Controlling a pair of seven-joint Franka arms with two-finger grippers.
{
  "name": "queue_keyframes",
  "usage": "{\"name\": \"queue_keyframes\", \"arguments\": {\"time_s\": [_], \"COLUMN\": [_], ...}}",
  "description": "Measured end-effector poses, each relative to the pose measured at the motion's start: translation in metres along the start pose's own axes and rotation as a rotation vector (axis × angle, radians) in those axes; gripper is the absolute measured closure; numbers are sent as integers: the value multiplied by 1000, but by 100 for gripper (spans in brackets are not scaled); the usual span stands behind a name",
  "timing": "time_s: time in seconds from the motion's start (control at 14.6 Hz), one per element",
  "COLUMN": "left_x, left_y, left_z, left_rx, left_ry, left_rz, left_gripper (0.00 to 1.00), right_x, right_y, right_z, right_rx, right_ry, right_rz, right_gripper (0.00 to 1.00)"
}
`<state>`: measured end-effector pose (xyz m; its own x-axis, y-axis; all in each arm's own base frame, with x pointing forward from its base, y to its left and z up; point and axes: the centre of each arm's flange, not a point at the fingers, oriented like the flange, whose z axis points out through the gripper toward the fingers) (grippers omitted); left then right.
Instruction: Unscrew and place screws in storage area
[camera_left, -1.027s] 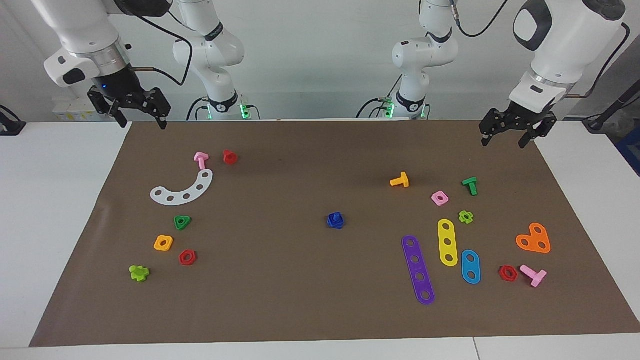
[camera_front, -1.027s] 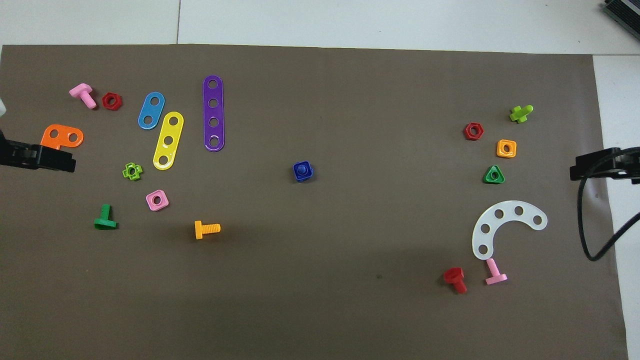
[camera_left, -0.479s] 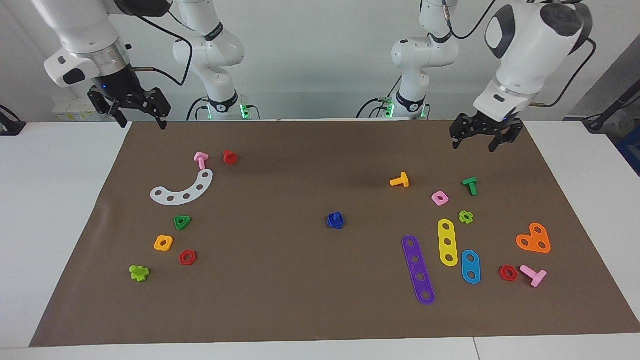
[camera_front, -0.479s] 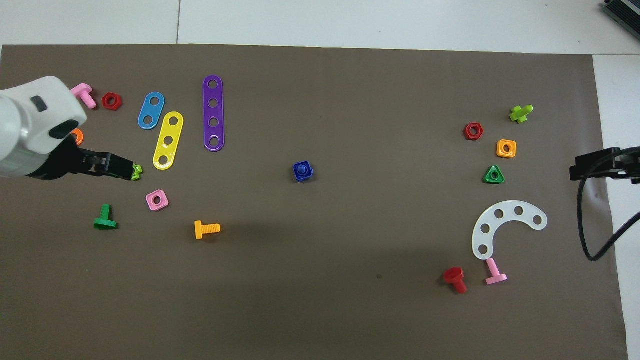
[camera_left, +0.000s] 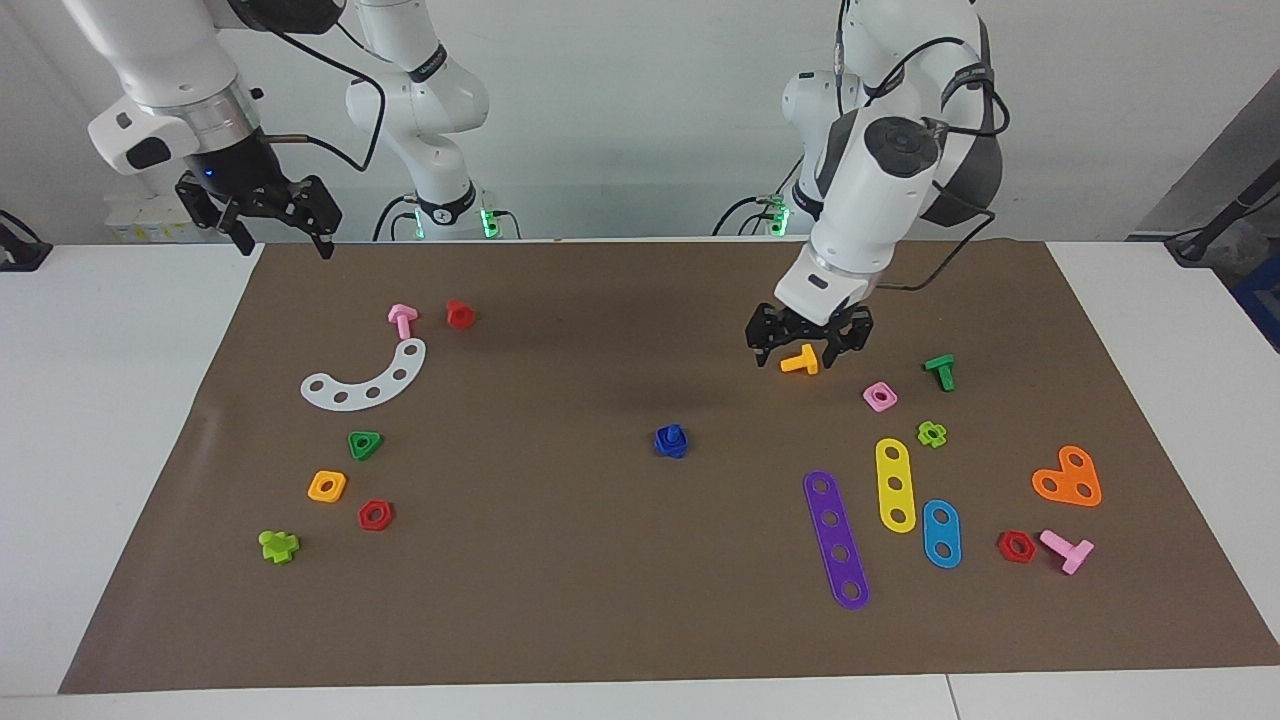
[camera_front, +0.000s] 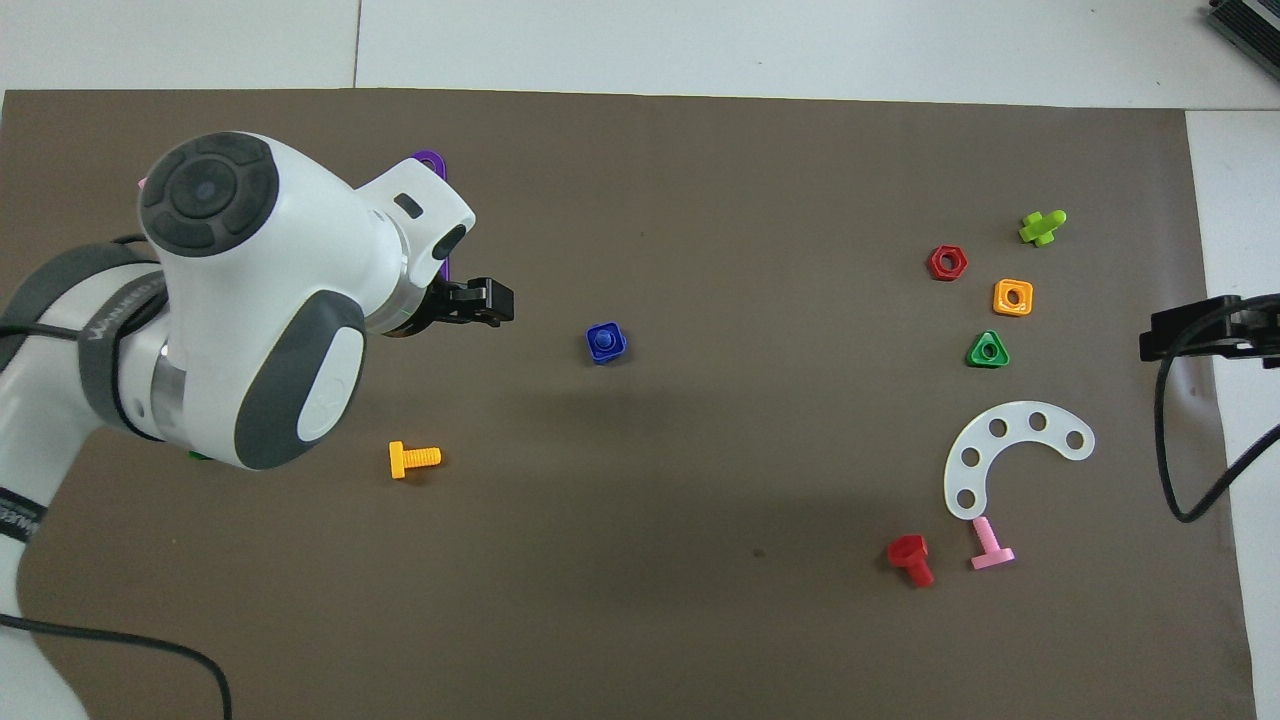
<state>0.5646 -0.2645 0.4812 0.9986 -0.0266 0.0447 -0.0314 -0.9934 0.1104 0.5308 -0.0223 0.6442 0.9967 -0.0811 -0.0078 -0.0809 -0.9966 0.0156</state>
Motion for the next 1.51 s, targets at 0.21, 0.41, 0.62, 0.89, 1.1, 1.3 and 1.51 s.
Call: {"name": "queue_keyframes", "arguments": {"time_s": [0.21, 0.41, 0.62, 0.89, 1.1, 1.3, 1.51], "left_x": [-2, 0, 7, 11, 6, -2, -3], "left_y": [46, 88, 105, 107, 108, 117, 118], "left_z": [36, 94, 134, 148, 162, 181, 183], "left_rx": [-25, -15, -12, -1, 5, 12, 19], "left_ry": [14, -4, 19, 68, 67, 50, 52], "left_rz": [-71, -83, -76, -44, -33, -15, -7], "left_gripper": [4, 7, 11, 17, 23, 26, 32], "right_x": [0, 0, 0, 0, 0, 0, 0], "right_y": [0, 0, 0, 0, 0, -1, -1], "right_z": [0, 0, 0, 0, 0, 0, 0], "right_rx": [0, 0, 0, 0, 0, 0, 0], "right_ry": [0, 0, 0, 0, 0, 0, 1], "right_rz": [0, 0, 0, -1, -1, -1, -1], "right_gripper": [0, 0, 0, 0, 0, 0, 0]}}
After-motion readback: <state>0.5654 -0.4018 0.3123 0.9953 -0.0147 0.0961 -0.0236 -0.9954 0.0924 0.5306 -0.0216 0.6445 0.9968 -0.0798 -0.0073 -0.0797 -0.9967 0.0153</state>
